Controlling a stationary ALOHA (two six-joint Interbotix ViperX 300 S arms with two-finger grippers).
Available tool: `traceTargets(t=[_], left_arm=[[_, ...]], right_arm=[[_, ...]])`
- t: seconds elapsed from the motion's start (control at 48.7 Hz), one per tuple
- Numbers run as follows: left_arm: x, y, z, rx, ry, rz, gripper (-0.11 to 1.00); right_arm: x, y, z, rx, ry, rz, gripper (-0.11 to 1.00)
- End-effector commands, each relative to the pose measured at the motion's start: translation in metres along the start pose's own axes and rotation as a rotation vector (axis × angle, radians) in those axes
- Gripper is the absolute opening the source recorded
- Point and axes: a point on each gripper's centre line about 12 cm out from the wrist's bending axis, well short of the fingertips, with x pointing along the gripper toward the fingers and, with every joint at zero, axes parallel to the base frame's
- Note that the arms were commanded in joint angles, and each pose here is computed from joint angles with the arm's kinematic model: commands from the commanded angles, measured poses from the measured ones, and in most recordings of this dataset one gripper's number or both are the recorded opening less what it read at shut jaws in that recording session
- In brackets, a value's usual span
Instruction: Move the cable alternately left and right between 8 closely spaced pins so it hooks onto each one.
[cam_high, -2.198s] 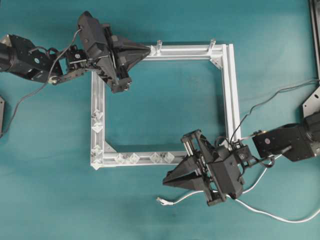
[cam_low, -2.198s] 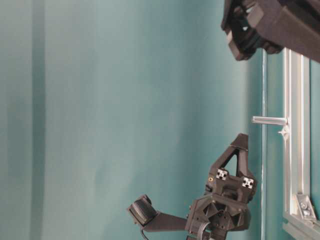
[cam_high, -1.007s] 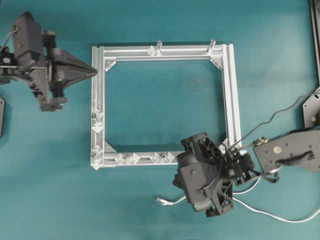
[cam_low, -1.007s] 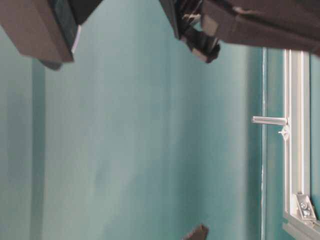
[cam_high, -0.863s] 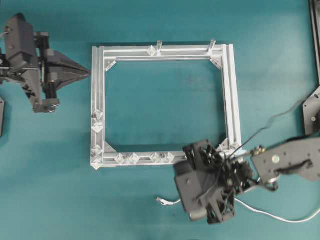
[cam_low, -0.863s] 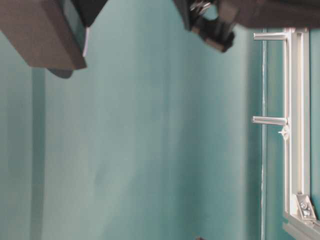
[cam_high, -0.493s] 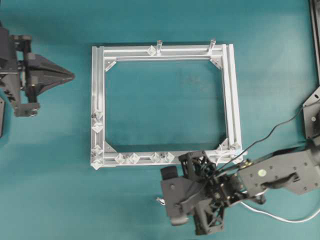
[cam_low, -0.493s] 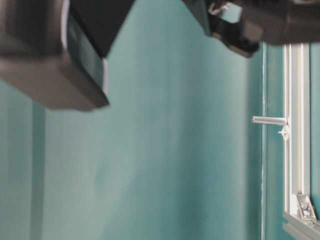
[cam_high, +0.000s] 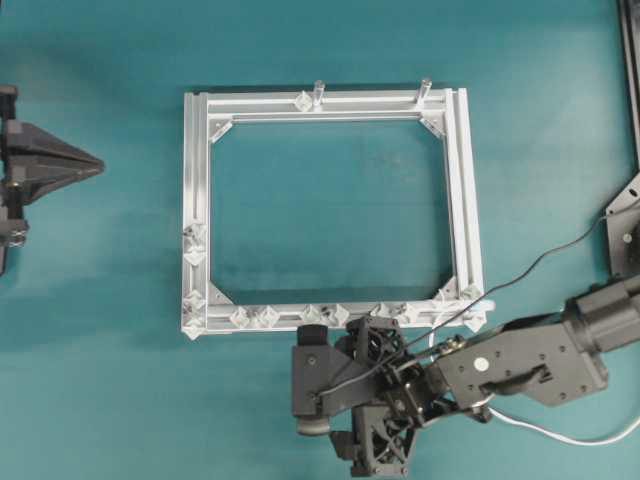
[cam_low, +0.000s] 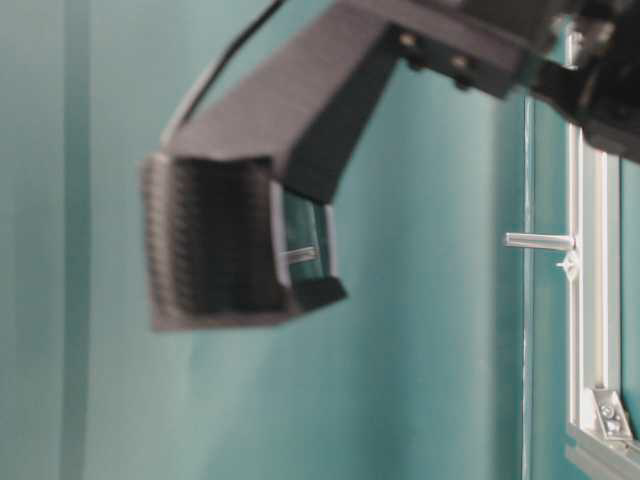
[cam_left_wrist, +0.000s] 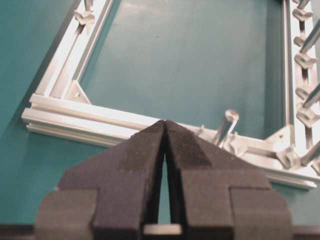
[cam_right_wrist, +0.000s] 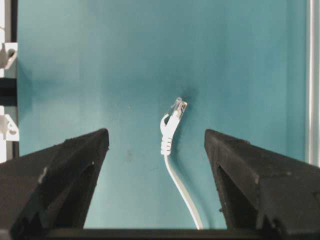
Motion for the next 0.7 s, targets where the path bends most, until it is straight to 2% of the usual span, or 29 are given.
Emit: traceTargets(t=[0.0,0.288,0.678], left_arm=[[-0.005,-0.001,0.002,-0.005,-0.017,-0.004,0.06],[-0.012,0.000,-0.006,-0.006,-0.001,-0.006,0.06],[-0.012,0.000,-0.007,-0.008,-0.001,-0.006,0.06]], right_arm=[[-0.004,0.007,0.008,0.006,-0.017,0.015,0.81],[0.016,0.005,0.004,0.039,0.011,-0.006,0.81],[0.035,0.002,-0.002,0.039,0.042,-0.031,0.81]])
